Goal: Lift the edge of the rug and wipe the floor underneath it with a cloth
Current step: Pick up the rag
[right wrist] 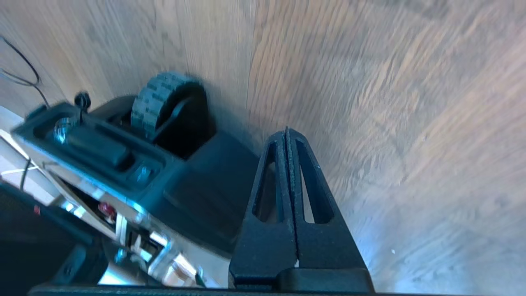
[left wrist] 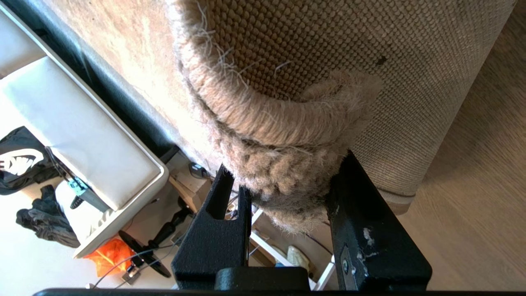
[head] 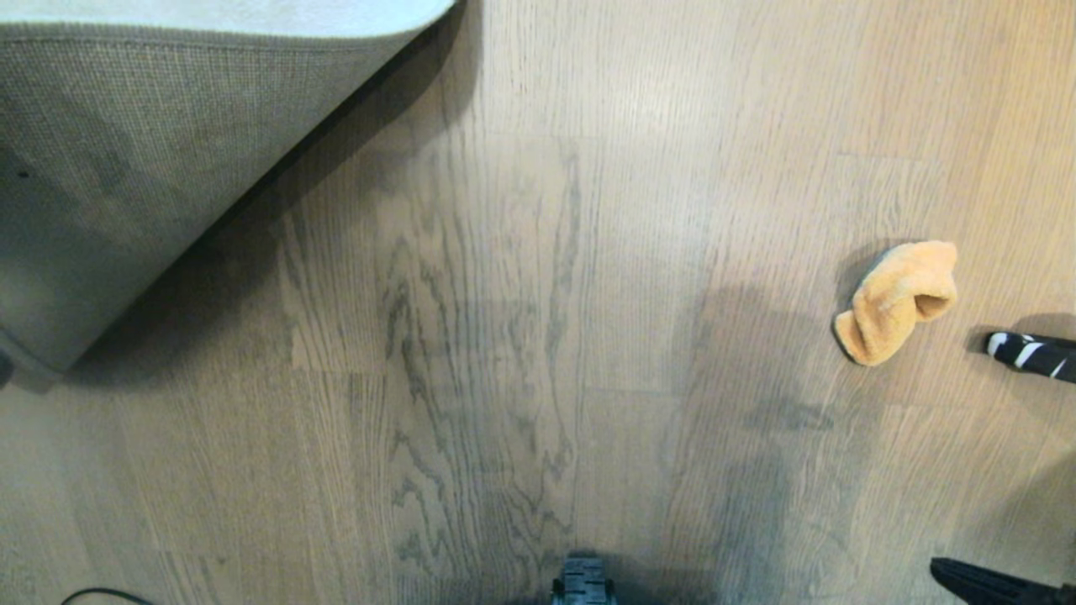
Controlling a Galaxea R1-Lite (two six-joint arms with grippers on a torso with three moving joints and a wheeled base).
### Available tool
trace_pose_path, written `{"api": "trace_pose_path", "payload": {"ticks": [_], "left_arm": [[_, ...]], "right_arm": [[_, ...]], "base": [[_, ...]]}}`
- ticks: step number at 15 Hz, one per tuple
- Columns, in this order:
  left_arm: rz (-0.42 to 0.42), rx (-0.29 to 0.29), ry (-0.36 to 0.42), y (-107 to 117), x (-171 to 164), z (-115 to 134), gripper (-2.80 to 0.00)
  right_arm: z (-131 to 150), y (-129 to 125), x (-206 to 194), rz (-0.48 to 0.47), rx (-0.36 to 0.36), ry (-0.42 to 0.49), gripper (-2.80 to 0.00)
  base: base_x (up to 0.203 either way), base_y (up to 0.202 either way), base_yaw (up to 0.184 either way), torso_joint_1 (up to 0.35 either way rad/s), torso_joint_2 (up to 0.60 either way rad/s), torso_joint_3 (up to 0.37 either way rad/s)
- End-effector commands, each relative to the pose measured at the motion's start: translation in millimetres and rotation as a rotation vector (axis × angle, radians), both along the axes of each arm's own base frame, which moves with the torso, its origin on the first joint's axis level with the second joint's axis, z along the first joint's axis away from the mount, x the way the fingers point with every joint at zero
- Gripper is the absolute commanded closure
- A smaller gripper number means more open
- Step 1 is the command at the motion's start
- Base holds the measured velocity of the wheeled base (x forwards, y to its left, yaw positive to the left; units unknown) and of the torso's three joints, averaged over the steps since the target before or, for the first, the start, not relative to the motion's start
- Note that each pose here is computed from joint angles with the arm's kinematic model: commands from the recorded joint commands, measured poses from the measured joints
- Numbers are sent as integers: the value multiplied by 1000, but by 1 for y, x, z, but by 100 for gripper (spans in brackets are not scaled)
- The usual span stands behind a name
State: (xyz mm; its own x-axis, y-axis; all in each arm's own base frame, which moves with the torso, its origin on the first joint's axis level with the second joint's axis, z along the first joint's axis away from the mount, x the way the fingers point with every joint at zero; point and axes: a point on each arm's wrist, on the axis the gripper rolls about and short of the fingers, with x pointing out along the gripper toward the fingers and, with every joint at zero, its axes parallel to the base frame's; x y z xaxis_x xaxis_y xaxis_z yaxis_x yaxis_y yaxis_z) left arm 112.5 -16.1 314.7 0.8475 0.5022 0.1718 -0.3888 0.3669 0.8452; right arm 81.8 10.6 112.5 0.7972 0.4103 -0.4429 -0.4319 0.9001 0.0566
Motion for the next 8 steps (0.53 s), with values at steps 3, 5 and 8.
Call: {"api": "trace_pose_path", "payload": {"ticks": [3, 5, 8], "left_arm": [[5, 7, 13, -1, 3, -1, 0], [6, 7, 14, -1, 3, -1, 0], [6, 8, 19, -1, 4, -2, 0]], "right_arm": [[-1, 0, 22, -9, 23, 79, 0], [-2, 0, 26, -11, 26, 83, 0], [-3, 0, 40, -15, 28, 75, 0]], "base": [[0, 0, 0, 0, 0, 0], [0, 0, 0, 0, 0, 0], [0, 0, 0, 0, 0, 0]]}}
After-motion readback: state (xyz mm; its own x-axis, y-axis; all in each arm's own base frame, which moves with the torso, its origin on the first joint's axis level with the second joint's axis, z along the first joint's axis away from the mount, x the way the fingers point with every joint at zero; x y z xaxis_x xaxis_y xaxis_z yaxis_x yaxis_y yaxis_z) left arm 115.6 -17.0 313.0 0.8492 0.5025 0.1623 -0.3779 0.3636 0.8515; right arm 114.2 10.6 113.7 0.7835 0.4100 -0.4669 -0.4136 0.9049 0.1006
